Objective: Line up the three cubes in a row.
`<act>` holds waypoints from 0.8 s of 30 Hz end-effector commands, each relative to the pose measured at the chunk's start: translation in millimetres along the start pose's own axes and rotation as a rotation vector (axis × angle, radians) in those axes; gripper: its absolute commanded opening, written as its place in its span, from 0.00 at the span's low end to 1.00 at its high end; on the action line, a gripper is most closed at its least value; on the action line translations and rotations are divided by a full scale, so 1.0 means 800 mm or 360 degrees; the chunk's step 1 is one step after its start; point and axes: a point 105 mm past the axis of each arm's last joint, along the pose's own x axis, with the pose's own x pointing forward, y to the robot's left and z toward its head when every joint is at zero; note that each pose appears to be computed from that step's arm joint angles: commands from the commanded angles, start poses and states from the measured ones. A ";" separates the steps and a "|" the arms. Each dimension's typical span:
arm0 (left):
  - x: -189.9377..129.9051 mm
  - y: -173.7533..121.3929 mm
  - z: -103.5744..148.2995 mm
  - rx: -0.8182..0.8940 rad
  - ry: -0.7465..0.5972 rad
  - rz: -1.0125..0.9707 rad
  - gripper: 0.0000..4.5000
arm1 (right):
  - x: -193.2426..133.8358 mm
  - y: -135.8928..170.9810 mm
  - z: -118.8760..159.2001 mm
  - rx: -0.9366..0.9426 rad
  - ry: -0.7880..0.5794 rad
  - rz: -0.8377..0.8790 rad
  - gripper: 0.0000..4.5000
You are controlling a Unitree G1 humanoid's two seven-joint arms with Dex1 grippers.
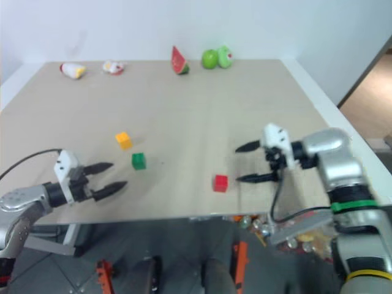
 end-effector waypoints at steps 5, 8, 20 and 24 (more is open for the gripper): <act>0.023 0.017 0.009 0.0184 -0.0016 -0.0076 0.98 | 0.035 0.004 0.047 0.0014 -0.0307 -0.0019 1.00; 0.039 0.017 0.006 0.0231 0.0008 -0.0161 0.98 | 0.048 0.016 0.050 0.0049 -0.0341 0.0003 1.00; 0.083 0.025 0.005 0.0303 0.0033 -0.0311 0.98 | 0.060 0.046 0.053 0.0210 -0.0419 0.0027 1.00; 0.093 0.025 0.007 0.0308 0.0023 -0.0332 0.98 | 0.062 0.051 0.050 0.0247 -0.0426 0.0015 1.00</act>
